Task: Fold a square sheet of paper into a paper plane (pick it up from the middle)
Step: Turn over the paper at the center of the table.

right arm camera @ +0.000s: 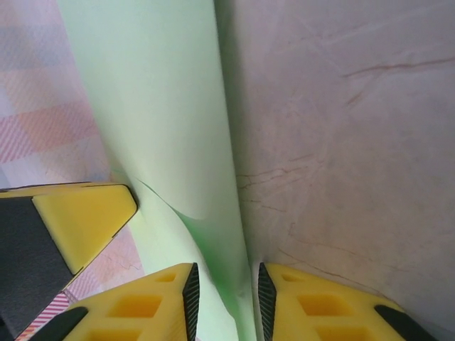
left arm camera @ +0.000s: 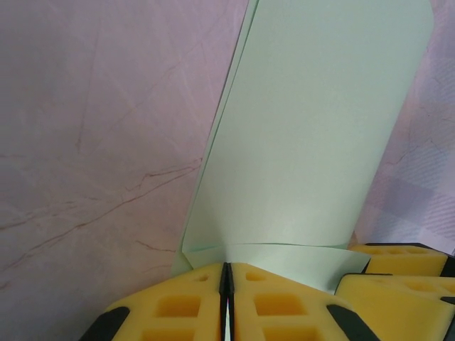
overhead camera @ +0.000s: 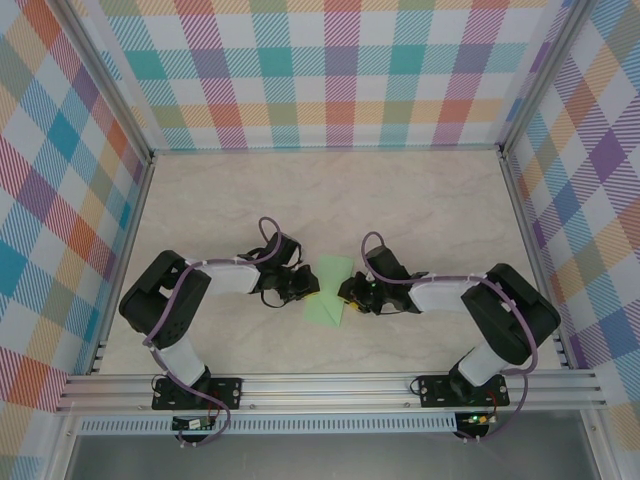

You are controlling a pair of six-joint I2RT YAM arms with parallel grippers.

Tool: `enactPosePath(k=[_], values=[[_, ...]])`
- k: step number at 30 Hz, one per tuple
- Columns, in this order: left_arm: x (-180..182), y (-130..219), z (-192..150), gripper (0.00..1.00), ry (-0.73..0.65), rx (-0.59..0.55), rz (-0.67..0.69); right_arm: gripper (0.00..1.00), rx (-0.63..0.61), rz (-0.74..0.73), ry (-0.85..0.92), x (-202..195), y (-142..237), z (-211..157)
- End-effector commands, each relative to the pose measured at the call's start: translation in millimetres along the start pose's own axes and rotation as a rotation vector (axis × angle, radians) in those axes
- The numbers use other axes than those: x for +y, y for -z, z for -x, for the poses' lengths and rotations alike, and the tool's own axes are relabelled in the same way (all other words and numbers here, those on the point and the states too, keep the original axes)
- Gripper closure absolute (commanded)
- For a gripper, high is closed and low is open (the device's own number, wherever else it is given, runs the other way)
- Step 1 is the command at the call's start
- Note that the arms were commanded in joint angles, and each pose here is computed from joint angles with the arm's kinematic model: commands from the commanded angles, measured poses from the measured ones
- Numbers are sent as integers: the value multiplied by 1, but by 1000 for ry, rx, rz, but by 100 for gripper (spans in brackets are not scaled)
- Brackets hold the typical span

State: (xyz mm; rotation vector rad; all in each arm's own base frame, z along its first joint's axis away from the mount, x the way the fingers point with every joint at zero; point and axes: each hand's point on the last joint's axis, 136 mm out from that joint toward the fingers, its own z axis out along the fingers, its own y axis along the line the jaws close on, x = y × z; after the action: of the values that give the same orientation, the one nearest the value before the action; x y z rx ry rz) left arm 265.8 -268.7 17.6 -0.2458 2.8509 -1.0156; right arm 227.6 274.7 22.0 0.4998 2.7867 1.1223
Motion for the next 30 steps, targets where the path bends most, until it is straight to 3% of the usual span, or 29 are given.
enactPosePath(k=[1, 21, 30], values=[[29, 2, -6, 89, 65, 7, 79, 71, 20, 88, 50, 19, -3, -3], [40, 2, 0, 89, 167, -8, 37, 66, 56, 84, 32, 11, -3, -27], [41, 5, -1, 88, 162, -12, 36, 65, 20, 95, 68, 17, -5, -12]])
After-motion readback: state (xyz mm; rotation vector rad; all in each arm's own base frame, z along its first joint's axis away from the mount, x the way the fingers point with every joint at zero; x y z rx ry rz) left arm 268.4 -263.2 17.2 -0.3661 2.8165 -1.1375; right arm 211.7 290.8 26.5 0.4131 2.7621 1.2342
